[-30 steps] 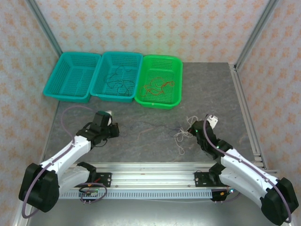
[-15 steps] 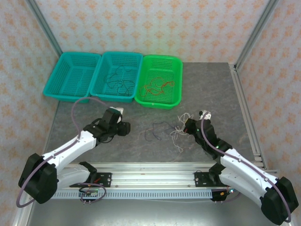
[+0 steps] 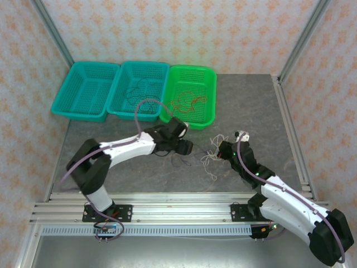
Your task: Untangle the cables
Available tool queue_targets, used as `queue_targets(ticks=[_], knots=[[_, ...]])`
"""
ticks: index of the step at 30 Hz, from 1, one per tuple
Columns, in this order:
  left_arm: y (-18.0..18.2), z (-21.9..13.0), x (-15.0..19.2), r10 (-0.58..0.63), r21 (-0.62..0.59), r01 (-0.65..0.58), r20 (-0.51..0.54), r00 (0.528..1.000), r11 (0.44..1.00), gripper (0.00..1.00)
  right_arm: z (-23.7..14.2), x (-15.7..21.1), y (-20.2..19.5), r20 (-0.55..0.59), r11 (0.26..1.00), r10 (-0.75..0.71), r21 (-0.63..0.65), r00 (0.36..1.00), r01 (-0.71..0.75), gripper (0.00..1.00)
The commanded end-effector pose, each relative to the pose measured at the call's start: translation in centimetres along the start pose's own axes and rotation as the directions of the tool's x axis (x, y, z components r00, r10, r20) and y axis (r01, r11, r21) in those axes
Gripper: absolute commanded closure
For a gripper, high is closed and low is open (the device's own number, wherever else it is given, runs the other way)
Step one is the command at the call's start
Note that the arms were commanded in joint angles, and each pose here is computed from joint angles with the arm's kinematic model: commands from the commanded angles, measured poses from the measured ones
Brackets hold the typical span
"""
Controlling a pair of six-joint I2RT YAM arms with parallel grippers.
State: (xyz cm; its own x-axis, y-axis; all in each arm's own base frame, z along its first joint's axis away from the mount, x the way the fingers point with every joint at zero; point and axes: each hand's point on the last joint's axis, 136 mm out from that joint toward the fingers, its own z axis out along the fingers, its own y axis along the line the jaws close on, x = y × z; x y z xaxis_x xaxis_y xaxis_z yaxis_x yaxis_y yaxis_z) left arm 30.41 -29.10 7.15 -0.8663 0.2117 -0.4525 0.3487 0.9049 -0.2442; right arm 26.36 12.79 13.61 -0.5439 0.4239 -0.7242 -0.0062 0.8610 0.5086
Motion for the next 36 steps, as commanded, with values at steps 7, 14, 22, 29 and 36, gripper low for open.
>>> queue_targets(ticks=[7,14,22,29,36], knots=[[2.9,2.5,1.5,-0.022,-0.188,0.004,-0.092,0.995,0.982,0.50,-0.5,-0.7,0.1,0.020,1.000,0.001,0.002,1.000,-0.001,1.00],[2.7,0.6,1.1,-0.045,-0.147,0.039,-0.037,0.998,0.988,1.00,-1.0,-1.0,-2.9,0.063,0.988,0.039,0.146,0.997,-0.048,1.00],[11.8,-10.1,-0.6,-0.239,-0.235,0.289,0.217,0.946,0.928,1.00,-5.4,-1.5,-13.1,0.233,0.797,0.158,0.544,0.960,-0.263,1.00],[17.3,-14.8,0.4,-0.297,-0.314,0.373,0.263,0.918,0.873,1.00,-7.2,-1.0,-18.0,0.331,0.639,0.319,0.617,0.888,-0.459,1.00],[15.9,-14.3,-0.2,-0.337,-0.204,0.394,0.267,0.903,0.896,1.00,-2.7,-0.1,-14.3,0.115,0.822,0.327,0.455,0.938,-0.343,1.00]])
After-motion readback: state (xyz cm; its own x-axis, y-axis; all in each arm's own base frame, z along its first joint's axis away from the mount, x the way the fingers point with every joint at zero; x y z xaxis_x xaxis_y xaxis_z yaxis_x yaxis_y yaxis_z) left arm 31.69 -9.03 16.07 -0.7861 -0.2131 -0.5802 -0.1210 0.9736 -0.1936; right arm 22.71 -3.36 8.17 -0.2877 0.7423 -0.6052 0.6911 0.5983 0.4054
